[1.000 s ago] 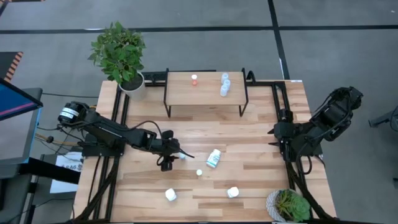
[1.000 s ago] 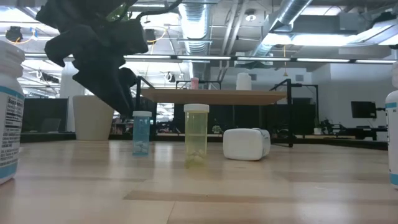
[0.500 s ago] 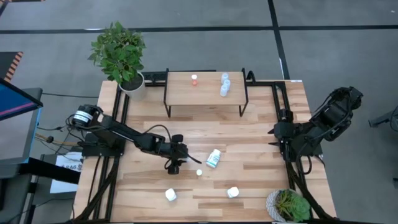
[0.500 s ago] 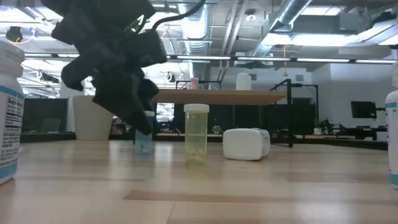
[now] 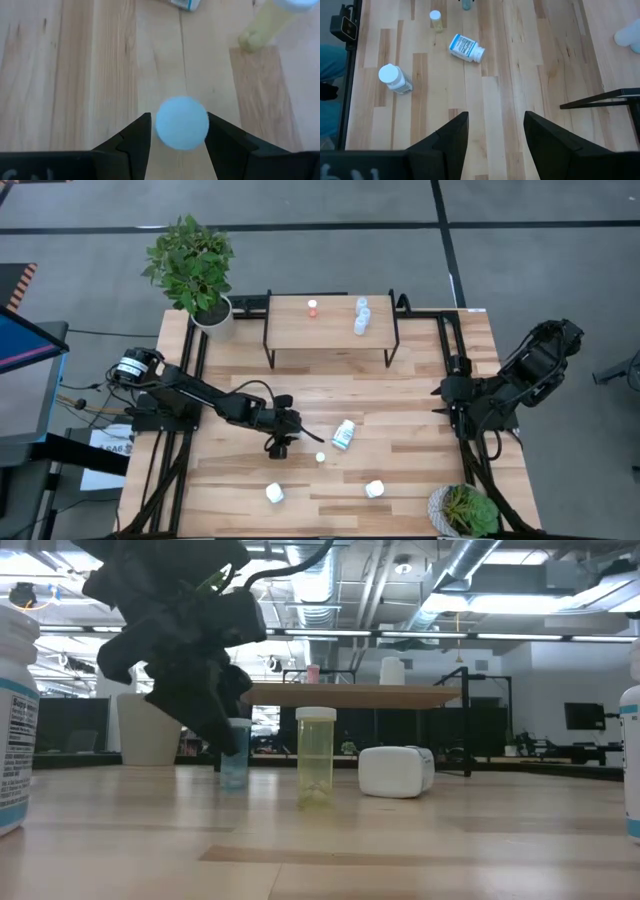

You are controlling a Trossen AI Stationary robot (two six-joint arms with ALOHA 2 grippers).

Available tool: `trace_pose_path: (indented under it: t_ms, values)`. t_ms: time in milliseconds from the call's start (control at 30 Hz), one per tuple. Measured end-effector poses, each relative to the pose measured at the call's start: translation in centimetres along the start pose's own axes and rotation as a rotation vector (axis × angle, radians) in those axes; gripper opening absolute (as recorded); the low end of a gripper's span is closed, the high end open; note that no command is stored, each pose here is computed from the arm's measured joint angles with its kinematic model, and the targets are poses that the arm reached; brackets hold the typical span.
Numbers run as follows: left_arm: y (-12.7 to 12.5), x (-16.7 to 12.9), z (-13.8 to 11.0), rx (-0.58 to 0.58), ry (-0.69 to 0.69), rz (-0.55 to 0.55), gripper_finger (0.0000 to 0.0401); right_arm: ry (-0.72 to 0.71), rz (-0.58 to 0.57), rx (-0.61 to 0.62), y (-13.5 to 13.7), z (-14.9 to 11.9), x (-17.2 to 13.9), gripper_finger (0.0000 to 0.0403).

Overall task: Pick and place medicine bottles onto shelf by color
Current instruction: Put the blue pill bottle on the shelf

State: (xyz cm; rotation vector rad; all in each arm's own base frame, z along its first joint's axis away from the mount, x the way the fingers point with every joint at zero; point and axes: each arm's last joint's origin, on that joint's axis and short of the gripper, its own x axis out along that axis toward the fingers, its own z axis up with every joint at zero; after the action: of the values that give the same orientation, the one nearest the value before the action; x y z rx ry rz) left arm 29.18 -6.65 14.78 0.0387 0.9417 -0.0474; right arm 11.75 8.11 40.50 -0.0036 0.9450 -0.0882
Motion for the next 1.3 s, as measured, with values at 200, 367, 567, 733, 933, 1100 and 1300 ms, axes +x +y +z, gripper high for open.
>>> trace_pose_path:
  t_ms: [200, 367, 567, 733, 933, 1100, 1300]
  values:
    - [0.01, -0.01, 0.10, -0.003, -0.010, 0.002, 0.0163, 0.000, 0.000, 0.000, 0.00, 0.00, 0.00, 0.0214]
    - [0.00, -0.01, 0.15, -0.004, -0.015, 0.001, 0.0163, 0.000, 0.000, 0.000, 0.00, 0.00, 0.00, 0.0214]
    - [-0.02, -0.01, 0.31, -0.027, -0.032, -0.001, 0.0157, 0.001, 0.001, 0.000, 0.00, 0.00, 0.00, 0.0214]
    - [-0.02, -0.01, 0.31, -0.028, -0.032, 0.000, 0.0128, 0.001, 0.001, 0.000, 0.00, 0.00, 0.00, 0.0214]
    - [-0.01, -0.02, 0.32, -0.031, -0.033, 0.002, 0.0082, 0.001, 0.002, 0.000, 0.00, 0.00, 0.00, 0.0214]
    - [0.10, -0.03, 0.33, -0.076, -0.039, 0.040, 0.0073, 0.001, 0.002, 0.000, 0.01, 0.00, 0.00, 0.0214]
    - [0.14, -0.03, 0.34, -0.112, -0.043, 0.052, 0.0079, 0.001, 0.002, 0.001, 0.01, 0.00, 0.00, 0.0214]
